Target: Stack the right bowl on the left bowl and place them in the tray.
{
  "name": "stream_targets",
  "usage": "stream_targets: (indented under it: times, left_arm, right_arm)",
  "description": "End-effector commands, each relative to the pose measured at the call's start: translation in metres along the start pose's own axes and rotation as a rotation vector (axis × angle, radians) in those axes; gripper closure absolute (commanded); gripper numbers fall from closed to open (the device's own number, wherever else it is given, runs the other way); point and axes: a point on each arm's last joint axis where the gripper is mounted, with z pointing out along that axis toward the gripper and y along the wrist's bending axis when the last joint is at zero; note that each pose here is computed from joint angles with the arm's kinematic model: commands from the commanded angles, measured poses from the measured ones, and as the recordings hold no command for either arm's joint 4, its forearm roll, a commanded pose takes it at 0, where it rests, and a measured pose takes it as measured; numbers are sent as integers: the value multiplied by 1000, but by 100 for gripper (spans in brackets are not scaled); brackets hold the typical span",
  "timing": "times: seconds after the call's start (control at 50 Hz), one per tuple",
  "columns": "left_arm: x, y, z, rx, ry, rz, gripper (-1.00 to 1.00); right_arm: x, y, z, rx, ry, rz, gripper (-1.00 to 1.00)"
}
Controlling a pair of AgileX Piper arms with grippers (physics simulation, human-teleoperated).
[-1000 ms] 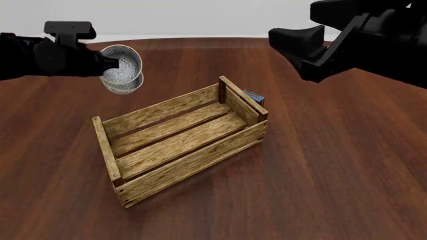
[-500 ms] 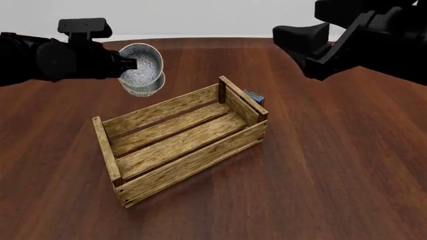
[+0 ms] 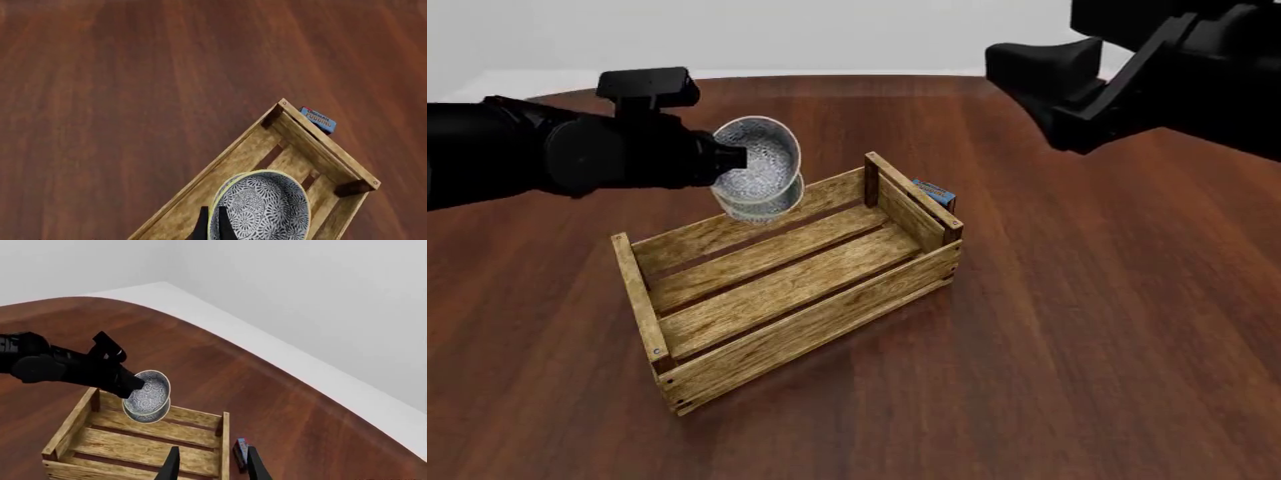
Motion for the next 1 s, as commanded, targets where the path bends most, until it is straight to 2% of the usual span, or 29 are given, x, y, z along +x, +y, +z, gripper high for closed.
stream_targets:
  times: [0.02, 0.38, 0.6, 1.0]
  left_arm:
    - [11, -15, 7, 41, 15, -34, 100]
    - [34, -26, 23, 66, 57, -44, 100]
    - [50, -23, 41, 59, 77, -48, 100]
    - [63, -18, 59, 44, 102, -50, 100]
  right_arm:
    - [-1, -2, -2, 9, -3, 3, -100]
    - [-2, -4, -7, 18, -8, 4, -100]
    - [-3, -4, -7, 18, -9, 4, -100]
    - [-3, -4, -8, 18, -10, 2, -100]
